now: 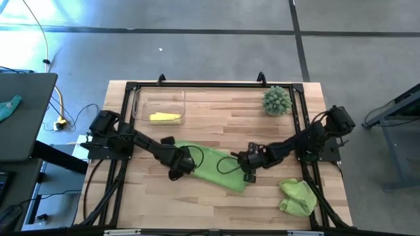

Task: Roll microfiber towels into tight, uniform cylinder then place into a basket
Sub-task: Roll the green microfiber cloth

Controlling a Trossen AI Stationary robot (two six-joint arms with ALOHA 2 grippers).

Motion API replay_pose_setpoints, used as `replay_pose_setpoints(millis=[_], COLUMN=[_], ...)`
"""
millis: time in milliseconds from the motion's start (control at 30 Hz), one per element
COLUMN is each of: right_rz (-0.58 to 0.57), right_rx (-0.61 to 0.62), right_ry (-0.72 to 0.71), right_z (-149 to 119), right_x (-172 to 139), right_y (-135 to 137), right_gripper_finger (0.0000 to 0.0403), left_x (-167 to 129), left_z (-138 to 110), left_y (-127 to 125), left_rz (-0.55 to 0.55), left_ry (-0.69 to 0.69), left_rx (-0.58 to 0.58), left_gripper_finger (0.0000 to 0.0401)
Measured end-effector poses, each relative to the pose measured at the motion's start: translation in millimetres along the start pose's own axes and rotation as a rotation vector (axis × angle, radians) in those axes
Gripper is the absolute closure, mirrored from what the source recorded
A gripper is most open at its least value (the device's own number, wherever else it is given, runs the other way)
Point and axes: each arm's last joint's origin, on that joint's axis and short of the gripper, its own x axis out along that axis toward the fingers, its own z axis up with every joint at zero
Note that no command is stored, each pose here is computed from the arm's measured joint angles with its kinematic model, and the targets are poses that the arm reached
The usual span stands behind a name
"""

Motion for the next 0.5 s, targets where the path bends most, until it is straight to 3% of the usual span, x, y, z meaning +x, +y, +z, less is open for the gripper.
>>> replay_pose_setpoints(millis=[233,400,500], right_rz=[0.118,0.131,0.123], right_rx=[-0.014,-0.040,-0.046], right_ry=[-0.149,-0.214,-0.192], right_z=[0,3,4], right_x=[-6,-9,-11], right_y=[32,39,40], right_gripper_finger=[0.0259,0.0259,0.0259], left_x=[13,18,10], left_z=[27,46,53], left_y=[33,45,50], left_rz=[0.071,0.041,0.076], left_ry=[-0.063,-0.157,-0.165], left_rx=[0.070,0.129,0.173], left_gripper_finger=[0.0309,0.0309,0.0309])
